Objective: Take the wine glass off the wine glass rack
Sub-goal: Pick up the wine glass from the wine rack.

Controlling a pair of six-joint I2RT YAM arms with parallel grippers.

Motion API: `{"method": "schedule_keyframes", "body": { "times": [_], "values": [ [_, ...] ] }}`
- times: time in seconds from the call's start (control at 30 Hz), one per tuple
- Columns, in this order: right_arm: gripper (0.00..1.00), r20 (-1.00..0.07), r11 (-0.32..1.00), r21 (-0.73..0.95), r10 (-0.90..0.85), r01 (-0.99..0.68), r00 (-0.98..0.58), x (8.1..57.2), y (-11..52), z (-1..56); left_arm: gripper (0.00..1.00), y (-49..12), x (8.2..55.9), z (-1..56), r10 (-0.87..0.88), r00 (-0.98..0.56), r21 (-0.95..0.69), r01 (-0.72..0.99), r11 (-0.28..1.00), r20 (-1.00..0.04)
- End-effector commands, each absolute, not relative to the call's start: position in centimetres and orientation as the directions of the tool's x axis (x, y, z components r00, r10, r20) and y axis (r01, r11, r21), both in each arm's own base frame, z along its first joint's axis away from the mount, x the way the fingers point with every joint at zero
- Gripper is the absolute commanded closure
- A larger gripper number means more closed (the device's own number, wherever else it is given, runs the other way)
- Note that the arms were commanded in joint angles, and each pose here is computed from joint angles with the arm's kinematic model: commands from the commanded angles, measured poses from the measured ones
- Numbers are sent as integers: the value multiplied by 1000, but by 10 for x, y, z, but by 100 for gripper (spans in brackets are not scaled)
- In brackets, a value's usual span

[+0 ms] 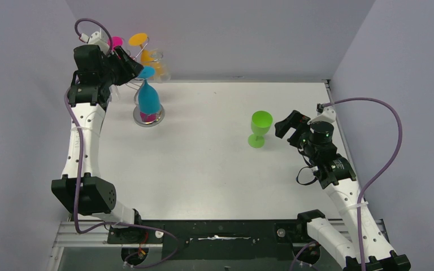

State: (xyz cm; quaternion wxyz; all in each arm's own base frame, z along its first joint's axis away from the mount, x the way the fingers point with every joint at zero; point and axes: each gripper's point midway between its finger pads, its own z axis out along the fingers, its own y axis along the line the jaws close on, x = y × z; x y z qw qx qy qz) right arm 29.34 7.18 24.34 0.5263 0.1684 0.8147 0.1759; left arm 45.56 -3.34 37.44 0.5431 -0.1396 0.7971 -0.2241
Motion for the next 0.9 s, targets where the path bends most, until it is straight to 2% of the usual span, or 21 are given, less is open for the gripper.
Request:
{"method": "schedule_keyframes", "body": {
  "times": [0.0,0.33,0.5,0.87],
  "values": [
    [2,-808,866,493,493,89,-322,298,67,265,53,-36,460,389,-478,-337,-530,78,845,-811],
    [2,-801,866,491,493,99,-340,296,67,259,49,-21,468,397,-455,-311,-492,50,869,-834],
    [2,-805,867,487,493,106,-331,294,65,260,48,-29,474,388,-438,-358,-496,86,864,-824],
    [2,-799,865,489,495,112,-342,289,65,255,55,-28,475,383,-459,-384,-516,55,855,-801]
  ]
}}
